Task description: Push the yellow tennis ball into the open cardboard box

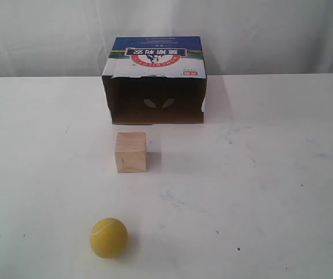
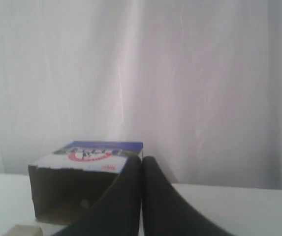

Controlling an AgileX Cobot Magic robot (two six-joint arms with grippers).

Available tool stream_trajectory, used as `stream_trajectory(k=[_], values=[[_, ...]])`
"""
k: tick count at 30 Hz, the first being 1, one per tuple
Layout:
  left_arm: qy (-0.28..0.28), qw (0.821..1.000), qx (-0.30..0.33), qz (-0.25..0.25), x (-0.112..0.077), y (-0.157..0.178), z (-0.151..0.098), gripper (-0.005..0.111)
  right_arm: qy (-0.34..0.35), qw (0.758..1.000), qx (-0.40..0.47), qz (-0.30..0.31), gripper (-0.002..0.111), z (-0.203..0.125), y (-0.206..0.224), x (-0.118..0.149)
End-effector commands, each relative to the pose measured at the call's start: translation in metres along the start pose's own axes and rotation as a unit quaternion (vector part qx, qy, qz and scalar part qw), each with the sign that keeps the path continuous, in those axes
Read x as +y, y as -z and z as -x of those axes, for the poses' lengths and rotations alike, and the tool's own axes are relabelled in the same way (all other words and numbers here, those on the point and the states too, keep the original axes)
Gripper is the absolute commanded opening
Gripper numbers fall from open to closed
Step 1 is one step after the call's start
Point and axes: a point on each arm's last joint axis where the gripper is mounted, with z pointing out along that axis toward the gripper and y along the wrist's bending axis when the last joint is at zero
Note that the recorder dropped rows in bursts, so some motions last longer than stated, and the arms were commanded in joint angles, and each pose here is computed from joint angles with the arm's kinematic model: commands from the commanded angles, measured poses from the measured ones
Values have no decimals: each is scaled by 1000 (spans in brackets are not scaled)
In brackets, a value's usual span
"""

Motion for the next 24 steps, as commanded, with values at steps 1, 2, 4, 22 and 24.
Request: stream_trajectory(k=[1, 2, 4, 22, 24], values=[[-4, 1000, 17, -1, 0, 0, -4, 0, -76, 995, -59, 12, 0, 13, 2, 2], [-4, 1000, 17, -1, 0, 0, -4, 0, -94, 994, -57, 12, 0, 14, 2, 2], [-4, 1000, 17, -1, 0, 0, -4, 0, -108, 992, -58, 12, 0, 18, 2, 2], [-4, 1000, 17, -1, 0, 0, -4, 0, 21, 911, 344, 228, 0, 69, -125, 74], [-4, 1000, 17, -1, 0, 0, -4, 0, 44, 886, 379, 265, 0, 60, -146, 95]])
